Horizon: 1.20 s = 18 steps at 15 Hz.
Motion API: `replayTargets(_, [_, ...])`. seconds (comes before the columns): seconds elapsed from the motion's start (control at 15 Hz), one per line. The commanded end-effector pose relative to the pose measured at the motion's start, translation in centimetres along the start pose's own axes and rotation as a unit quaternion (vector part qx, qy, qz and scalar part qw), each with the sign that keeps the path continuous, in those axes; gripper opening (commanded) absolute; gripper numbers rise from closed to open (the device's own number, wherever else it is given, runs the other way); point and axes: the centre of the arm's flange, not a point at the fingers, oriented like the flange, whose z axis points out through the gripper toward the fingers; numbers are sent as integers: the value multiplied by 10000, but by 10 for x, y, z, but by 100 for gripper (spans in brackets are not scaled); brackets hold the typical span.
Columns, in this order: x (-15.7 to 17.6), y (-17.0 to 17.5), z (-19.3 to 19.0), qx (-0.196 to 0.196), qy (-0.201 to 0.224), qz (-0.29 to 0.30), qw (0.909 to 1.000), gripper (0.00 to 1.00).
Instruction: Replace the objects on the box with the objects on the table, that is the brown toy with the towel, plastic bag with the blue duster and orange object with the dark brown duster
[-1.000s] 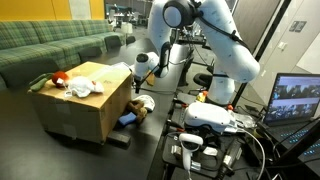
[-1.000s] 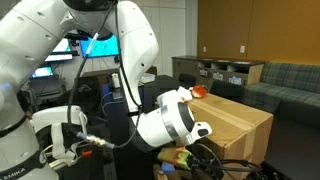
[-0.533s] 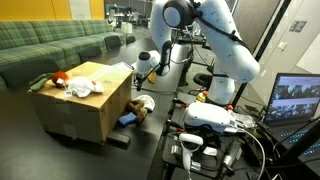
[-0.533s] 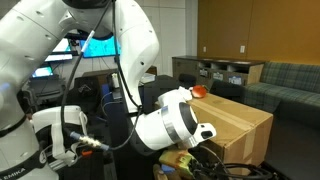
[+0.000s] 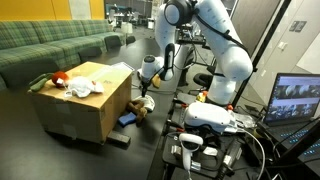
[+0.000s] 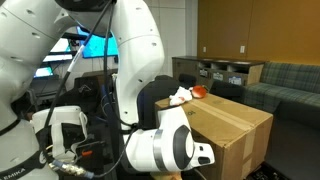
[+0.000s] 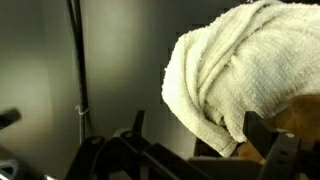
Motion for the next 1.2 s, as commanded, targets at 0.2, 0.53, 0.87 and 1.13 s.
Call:
replayTargets(0.2, [8, 28, 1, 1170, 384, 427, 9915, 100])
replayTargets(0.53, [23, 27, -8, 1544, 817, 675, 9823, 100])
replayTargets(0.87, [33, 37, -2, 1251, 755, 705, 9868, 100])
replayTargets(1.13, [34, 47, 10, 996, 590, 650, 9911, 100])
